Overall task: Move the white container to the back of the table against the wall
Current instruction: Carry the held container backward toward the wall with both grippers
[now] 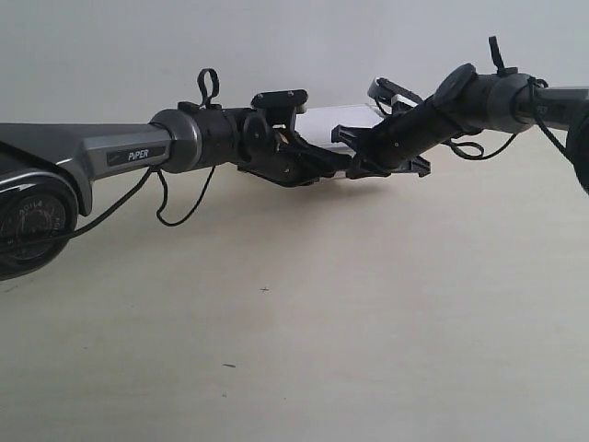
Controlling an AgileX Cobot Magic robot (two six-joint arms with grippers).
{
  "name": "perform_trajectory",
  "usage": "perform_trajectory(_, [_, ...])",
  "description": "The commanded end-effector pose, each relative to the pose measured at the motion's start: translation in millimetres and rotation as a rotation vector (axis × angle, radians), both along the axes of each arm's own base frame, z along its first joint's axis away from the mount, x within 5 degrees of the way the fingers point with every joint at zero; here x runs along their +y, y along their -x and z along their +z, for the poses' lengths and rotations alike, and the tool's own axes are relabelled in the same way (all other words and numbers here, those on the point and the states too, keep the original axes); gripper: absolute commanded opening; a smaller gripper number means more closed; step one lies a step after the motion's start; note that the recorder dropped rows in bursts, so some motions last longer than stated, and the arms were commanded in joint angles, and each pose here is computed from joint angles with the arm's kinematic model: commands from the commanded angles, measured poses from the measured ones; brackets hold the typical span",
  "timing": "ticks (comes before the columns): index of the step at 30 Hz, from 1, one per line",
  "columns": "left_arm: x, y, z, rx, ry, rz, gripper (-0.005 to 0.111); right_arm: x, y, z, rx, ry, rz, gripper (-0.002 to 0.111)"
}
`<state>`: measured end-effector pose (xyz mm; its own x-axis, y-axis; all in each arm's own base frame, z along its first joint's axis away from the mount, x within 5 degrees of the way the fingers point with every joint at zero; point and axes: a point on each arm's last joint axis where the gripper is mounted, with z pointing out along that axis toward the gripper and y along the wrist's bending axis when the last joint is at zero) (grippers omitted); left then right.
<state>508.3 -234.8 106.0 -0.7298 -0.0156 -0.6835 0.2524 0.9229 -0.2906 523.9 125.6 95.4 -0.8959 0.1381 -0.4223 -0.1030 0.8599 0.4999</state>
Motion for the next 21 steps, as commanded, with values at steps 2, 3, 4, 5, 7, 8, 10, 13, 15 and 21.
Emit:
perform_trajectory(2, [0.6,-1.3,3.3,-0.005,0.005,0.000,0.000,2.6,-10.7,6.6,-0.051,-0.018,-0.009,0.000])
perform_trajectory(3, [0.6,-0.8,2.8,0.003,0.002,-0.002,0.000,4.2,-11.9,7.9,-0.056,-0.025,-0.010,0.000])
perform_trajectory(4, [0.5,0.3,1.9,0.015,-0.004,-0.010,0.000,4.7,-13.7,8.5,-0.062,-0.030,-0.010,0.000])
perform_trajectory(5, [0.5,1.5,0.8,0.030,-0.011,-0.018,0.000,5.3,-15.5,8.3,-0.067,-0.034,-0.010,0.000])
perform_trajectory(7, [-0.2,3.6,-0.6,0.048,-0.023,-0.045,0.000,6.3,-18.6,5.9,-0.059,-0.048,-0.019,0.000])
perform_trajectory(8, [-1.0,4.4,-0.8,0.052,-0.022,-0.059,0.000,6.6,-19.8,5.5,-0.061,-0.051,-0.020,0.000])
perform_trajectory(10, [-3.0,5.0,0.9,0.048,-0.008,-0.079,0.000,7.0,-21.8,2.7,-0.062,-0.054,-0.024,0.000])
perform_trajectory(13, [-3.9,5.0,1.7,0.044,0.009,-0.095,0.000,6.6,-23.7,1.9,-0.066,-0.060,-0.043,0.000])
perform_trajectory(15, [-1.9,4.1,2.7,0.041,0.007,-0.095,0.000,6.3,-24.7,2.4,-0.076,-0.060,-0.052,0.000])
perform_trajectory(21, [-1.0,3.9,7.0,0.036,0.007,-0.098,0.000,8.3,-27.9,4.3,-0.111,-0.071,-0.087,0.000])
